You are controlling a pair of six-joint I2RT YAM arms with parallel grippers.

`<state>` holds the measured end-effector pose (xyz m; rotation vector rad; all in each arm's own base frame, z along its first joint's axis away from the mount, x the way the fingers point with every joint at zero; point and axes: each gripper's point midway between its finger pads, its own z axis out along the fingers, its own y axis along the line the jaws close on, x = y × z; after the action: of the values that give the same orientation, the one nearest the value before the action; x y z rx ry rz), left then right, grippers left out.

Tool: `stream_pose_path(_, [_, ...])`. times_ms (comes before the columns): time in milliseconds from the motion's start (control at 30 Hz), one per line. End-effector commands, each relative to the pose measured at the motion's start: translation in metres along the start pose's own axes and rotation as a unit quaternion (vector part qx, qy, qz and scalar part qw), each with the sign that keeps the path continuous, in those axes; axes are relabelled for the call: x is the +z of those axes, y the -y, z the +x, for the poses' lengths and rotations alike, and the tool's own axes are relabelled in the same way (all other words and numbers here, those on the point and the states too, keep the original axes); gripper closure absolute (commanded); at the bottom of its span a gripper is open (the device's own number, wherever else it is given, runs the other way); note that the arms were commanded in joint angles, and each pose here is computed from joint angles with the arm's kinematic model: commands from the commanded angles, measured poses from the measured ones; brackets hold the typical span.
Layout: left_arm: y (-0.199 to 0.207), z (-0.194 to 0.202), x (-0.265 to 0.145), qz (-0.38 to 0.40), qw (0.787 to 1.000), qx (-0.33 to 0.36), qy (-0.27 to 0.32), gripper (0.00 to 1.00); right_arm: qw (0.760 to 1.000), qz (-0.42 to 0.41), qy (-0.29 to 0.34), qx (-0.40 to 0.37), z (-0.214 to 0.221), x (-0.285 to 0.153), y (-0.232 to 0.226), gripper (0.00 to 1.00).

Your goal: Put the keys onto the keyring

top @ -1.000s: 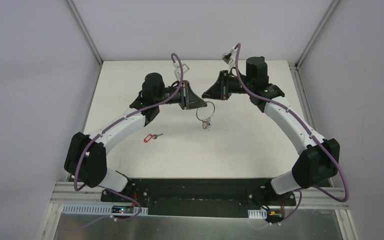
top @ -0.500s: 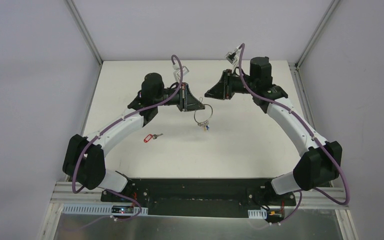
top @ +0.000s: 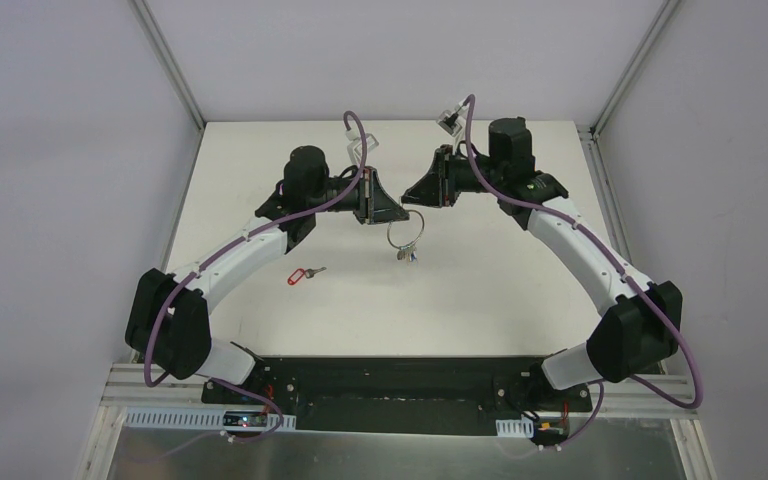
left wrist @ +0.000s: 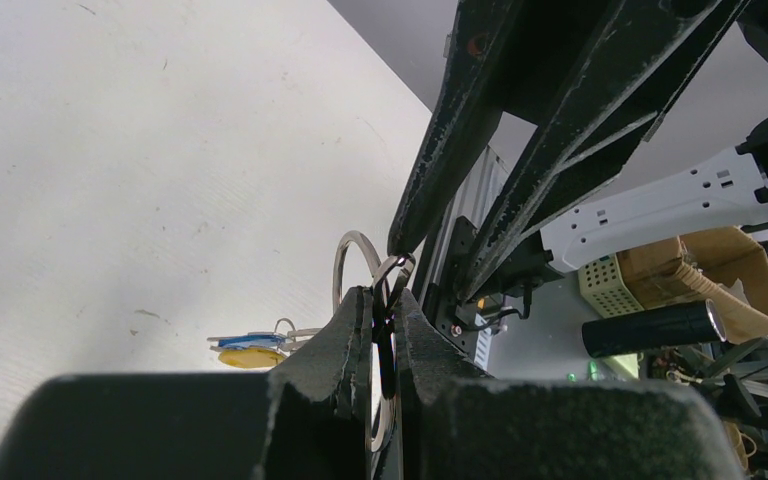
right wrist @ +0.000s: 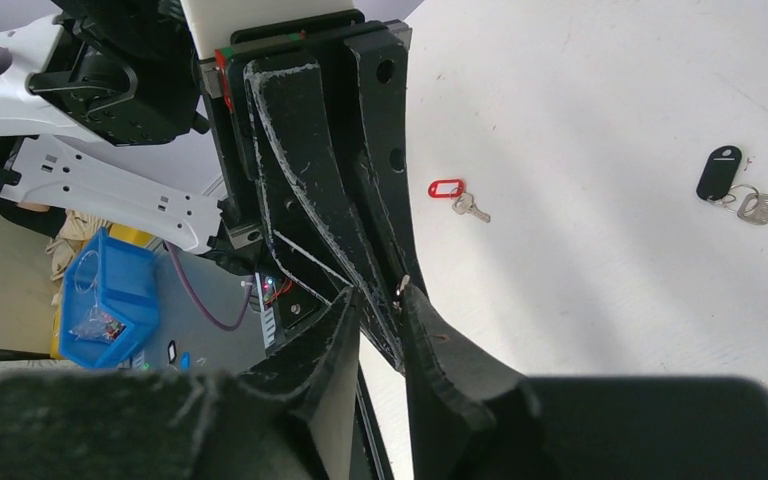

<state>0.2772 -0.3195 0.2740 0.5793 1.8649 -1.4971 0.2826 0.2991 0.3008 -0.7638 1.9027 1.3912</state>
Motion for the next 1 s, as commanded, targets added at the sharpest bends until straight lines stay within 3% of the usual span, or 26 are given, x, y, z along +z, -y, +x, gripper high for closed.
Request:
stream_pose_path(0, [0.027, -0.027, -0.004, 0.023, 0.998, 0.047, 0.030, 1.00, 1.000, -0.007, 0.007, -0.025, -0.004, -0.001, -0.006, 0.77])
stream_pose_path(600, [0.026, -0.026, -0.004, 0.023, 0.998, 0.046, 0.028, 1.00, 1.000, -0.001, -0.010, -0.012, 0.010, 0.010, 0.006, 0.80])
stream_pose_path(967, [0.024, -0.025, -0.003, 0.022, 0.998, 0.046, 0.027, 1.00, 1.000, -0.001, -0.007, -0.018, 0.008, 0.008, 0.004, 0.94])
